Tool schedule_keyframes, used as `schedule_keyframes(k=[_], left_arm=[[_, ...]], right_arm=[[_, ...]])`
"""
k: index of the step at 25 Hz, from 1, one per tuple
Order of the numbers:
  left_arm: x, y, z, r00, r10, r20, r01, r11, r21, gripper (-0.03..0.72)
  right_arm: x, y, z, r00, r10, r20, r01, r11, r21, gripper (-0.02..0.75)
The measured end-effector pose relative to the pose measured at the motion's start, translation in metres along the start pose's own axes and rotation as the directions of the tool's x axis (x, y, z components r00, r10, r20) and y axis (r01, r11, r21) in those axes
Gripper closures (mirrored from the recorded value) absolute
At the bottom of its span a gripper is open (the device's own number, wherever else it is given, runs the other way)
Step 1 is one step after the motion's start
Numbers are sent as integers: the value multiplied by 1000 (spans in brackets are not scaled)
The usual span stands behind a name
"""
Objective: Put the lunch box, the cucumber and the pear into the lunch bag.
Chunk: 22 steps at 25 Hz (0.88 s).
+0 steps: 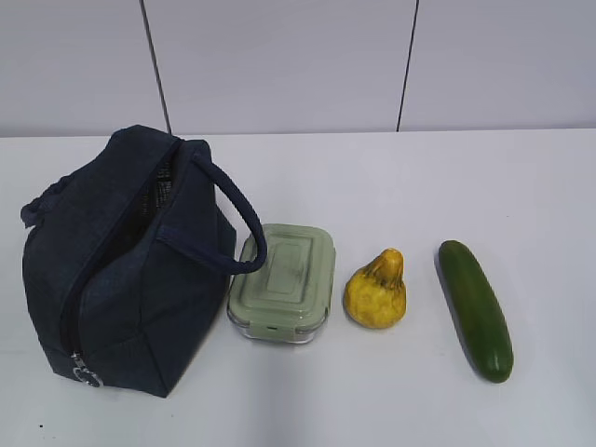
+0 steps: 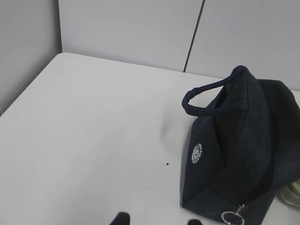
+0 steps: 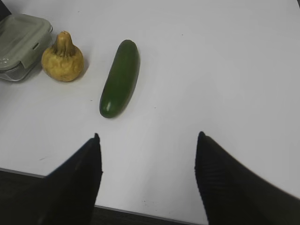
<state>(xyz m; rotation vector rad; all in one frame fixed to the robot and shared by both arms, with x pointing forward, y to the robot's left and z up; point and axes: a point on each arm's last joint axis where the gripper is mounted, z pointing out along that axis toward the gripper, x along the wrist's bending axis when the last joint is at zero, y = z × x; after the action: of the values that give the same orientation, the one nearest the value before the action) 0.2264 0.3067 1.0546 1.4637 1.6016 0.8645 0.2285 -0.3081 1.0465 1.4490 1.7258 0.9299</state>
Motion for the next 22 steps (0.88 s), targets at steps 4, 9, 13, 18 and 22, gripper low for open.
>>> schedule_keyframes(k=[4, 9, 13, 18, 22], left_arm=[[-9, 12, 6, 997, 17, 82, -19, 1000, 18, 449], [-27, 46, 37, 980, 17, 201, -40, 993, 114, 446], [-38, 64, 69, 968, 20, 251, -71, 978, 196, 442], [-44, 78, 110, 963, 65, 261, -143, 945, 295, 442], [-51, 88, 139, 950, 81, 303, -191, 915, 355, 442]], right_arm=[[0, 2, -1, 1000, 3, -6, -3, 1000, -7, 248], [1, 22, 12, 1000, -6, -9, 6, 999, 52, 248], [5, 38, 38, 999, -3, -32, 8, 988, 153, 248], [11, 53, 69, 998, 23, -66, -6, 970, 243, 248], [12, 65, 90, 997, 23, -68, -3, 959, 282, 248]])
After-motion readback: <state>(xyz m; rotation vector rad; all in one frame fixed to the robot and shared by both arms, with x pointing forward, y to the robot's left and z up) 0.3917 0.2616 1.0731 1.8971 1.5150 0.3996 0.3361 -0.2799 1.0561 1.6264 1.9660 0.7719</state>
